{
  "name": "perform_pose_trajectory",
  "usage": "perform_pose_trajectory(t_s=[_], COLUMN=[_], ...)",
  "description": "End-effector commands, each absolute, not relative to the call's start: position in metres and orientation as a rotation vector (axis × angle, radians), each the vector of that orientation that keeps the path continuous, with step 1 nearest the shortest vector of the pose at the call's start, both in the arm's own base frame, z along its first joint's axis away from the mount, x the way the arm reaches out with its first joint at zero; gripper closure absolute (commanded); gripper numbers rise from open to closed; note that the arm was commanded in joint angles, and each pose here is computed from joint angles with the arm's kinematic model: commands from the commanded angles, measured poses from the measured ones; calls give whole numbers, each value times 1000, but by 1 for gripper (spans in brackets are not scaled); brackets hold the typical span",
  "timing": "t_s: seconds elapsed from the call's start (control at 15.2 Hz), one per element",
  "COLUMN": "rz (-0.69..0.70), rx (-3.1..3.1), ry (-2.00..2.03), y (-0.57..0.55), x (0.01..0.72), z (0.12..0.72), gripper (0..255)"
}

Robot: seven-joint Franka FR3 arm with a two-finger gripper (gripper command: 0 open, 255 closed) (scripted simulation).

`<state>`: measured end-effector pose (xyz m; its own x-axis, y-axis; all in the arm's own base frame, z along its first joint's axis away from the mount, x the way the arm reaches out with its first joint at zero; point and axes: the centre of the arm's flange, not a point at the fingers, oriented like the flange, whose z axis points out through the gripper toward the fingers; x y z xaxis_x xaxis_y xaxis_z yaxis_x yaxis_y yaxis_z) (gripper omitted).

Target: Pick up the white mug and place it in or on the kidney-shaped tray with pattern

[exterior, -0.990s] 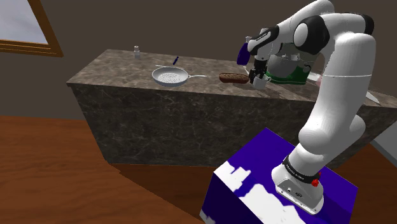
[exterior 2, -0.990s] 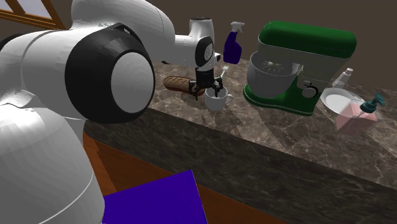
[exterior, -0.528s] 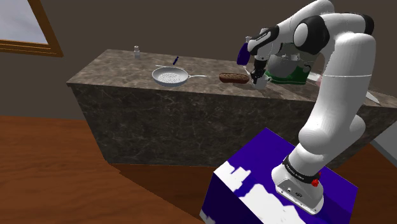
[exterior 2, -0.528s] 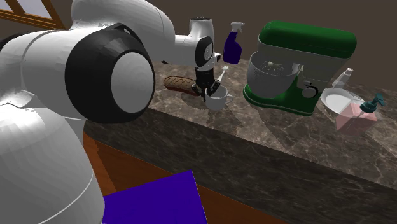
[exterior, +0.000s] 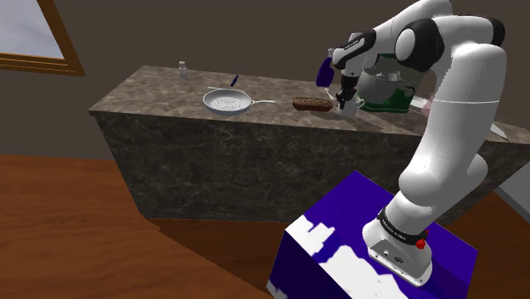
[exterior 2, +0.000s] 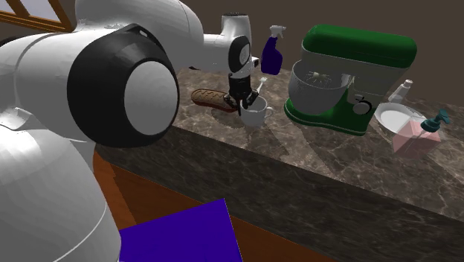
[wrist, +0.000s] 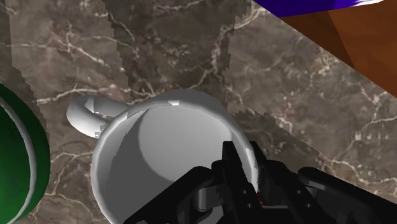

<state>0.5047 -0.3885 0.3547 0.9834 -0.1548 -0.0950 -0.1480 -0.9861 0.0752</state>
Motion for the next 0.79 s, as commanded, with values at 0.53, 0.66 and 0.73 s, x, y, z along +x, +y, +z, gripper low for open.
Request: perform_pose_trajectory(t_s=[0.53, 0.66, 0.73], rz=[-155, -155, -155], rx=[3061, 3061, 3061], ry=[-234, -234, -234], y=[-388, -388, -388], x=[507, 507, 507], z=[409, 420, 425], gripper=[255, 255, 255])
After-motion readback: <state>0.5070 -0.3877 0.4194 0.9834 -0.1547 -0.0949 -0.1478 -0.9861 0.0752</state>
